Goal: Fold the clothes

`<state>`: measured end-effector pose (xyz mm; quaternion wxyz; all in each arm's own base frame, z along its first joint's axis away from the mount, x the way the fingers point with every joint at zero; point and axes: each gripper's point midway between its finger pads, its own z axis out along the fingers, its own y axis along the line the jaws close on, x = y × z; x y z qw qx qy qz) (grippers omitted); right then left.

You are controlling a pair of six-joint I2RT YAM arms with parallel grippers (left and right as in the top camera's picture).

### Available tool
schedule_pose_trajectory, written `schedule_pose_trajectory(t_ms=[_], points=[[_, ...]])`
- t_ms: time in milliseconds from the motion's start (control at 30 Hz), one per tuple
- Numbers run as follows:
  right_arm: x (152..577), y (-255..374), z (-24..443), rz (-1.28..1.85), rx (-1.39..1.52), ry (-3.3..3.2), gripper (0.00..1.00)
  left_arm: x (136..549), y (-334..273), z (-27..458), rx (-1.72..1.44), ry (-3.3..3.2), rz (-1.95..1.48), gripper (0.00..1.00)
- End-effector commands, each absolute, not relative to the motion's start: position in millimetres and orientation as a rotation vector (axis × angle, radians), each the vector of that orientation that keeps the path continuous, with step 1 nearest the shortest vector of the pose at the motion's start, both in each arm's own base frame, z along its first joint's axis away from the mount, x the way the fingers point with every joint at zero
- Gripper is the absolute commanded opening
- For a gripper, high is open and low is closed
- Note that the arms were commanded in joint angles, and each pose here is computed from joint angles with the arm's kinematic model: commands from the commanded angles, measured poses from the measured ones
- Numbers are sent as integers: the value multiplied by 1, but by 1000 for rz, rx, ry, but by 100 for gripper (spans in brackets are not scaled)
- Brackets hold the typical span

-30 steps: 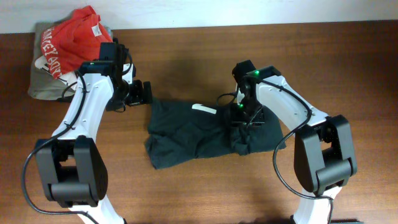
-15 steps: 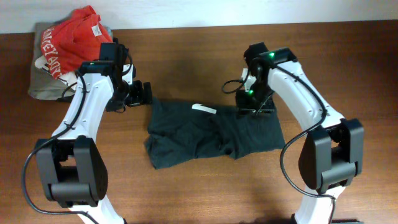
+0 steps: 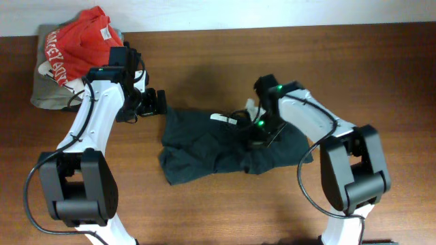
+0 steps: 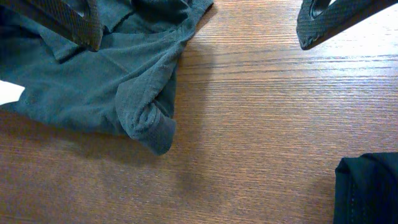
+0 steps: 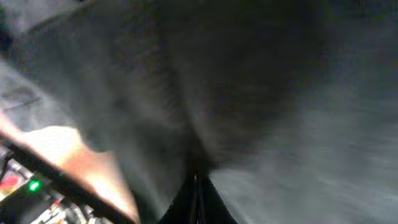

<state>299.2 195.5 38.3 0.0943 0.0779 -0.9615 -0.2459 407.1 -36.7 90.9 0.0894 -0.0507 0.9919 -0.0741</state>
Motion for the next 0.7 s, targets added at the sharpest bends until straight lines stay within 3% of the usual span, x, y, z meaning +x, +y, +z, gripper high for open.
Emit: schedule_pose_trajectory(t_ms=[0,167,500,667], points=[[290,213,34,-836,148,-2796,8,404,-40,85,-135,2971,-235,99],[309,226,17,-902,93,-2874,9,404,-40,85,-134,2971,-235,99],[396,180,62,-861,13,-3129,9,403,-40,85,-135,2974,-235,99],[372,188,81,-907,95,-3005,11,403,-40,85,-135,2974,-234,99]])
